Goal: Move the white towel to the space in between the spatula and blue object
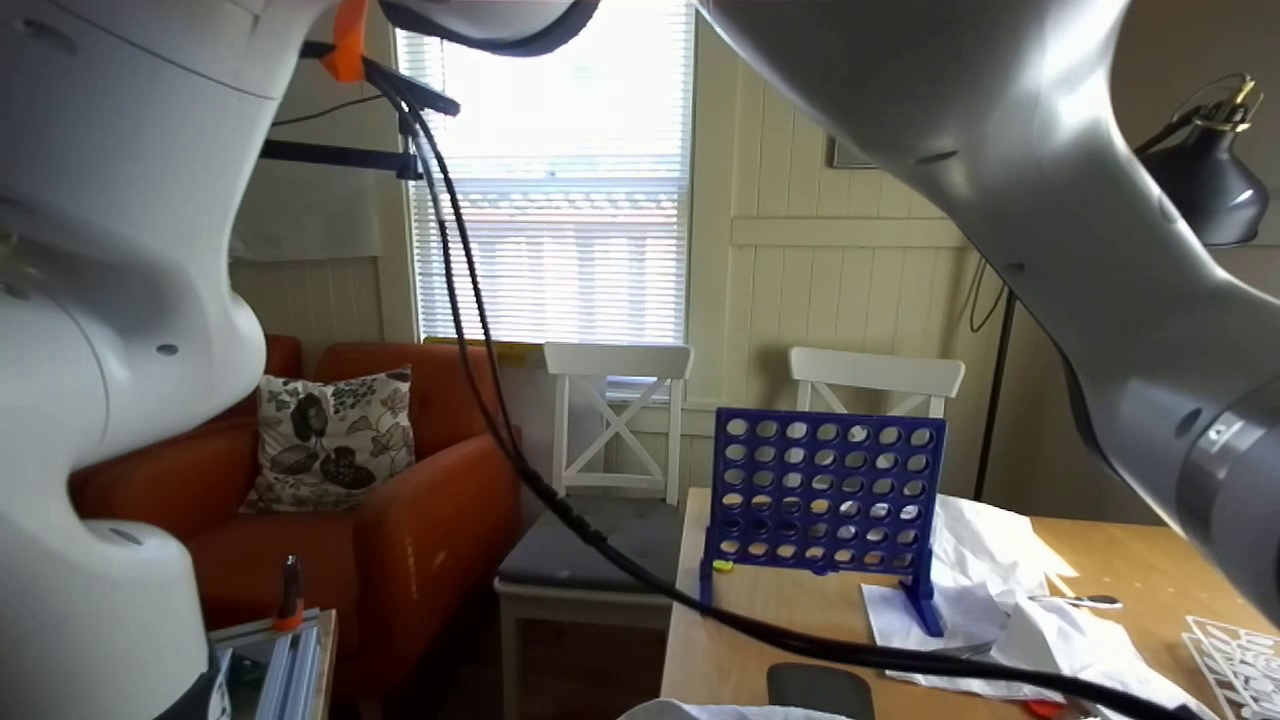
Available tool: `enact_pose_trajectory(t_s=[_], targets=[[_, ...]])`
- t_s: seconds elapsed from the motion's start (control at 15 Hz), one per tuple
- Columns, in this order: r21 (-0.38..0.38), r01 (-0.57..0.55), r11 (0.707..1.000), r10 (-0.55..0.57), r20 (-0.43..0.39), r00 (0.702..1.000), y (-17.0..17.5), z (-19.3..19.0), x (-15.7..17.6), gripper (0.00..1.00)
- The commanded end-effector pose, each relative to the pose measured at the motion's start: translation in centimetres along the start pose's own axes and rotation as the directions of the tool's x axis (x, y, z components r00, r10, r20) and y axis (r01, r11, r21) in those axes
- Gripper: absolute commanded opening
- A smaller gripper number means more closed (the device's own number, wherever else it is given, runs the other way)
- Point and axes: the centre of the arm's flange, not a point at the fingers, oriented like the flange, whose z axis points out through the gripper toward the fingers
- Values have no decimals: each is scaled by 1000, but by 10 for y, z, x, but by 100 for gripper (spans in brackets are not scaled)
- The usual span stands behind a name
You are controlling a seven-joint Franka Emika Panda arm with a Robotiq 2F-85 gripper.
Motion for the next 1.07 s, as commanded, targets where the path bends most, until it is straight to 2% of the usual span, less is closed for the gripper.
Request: enact_pose_trajectory(t_s=[0.0,0.2,0.33,0.53,0.67,0.73,1.0], targets=[[95,10,995,-7,-23,1000,35,-4,17,100],[181,47,982,-47,-5,999,42,-7,12,100],[183,95,978,-97,2,995,49,-7,11,100],[180,107,978,-107,-9,994,57,-8,13,100],[144,135,980,-133,-22,991,62,-7,16,100],[143,101,985,-101,-7,995,49,-6,5,100],[137,119,983,-118,-12,993,53,-6,9,100]])
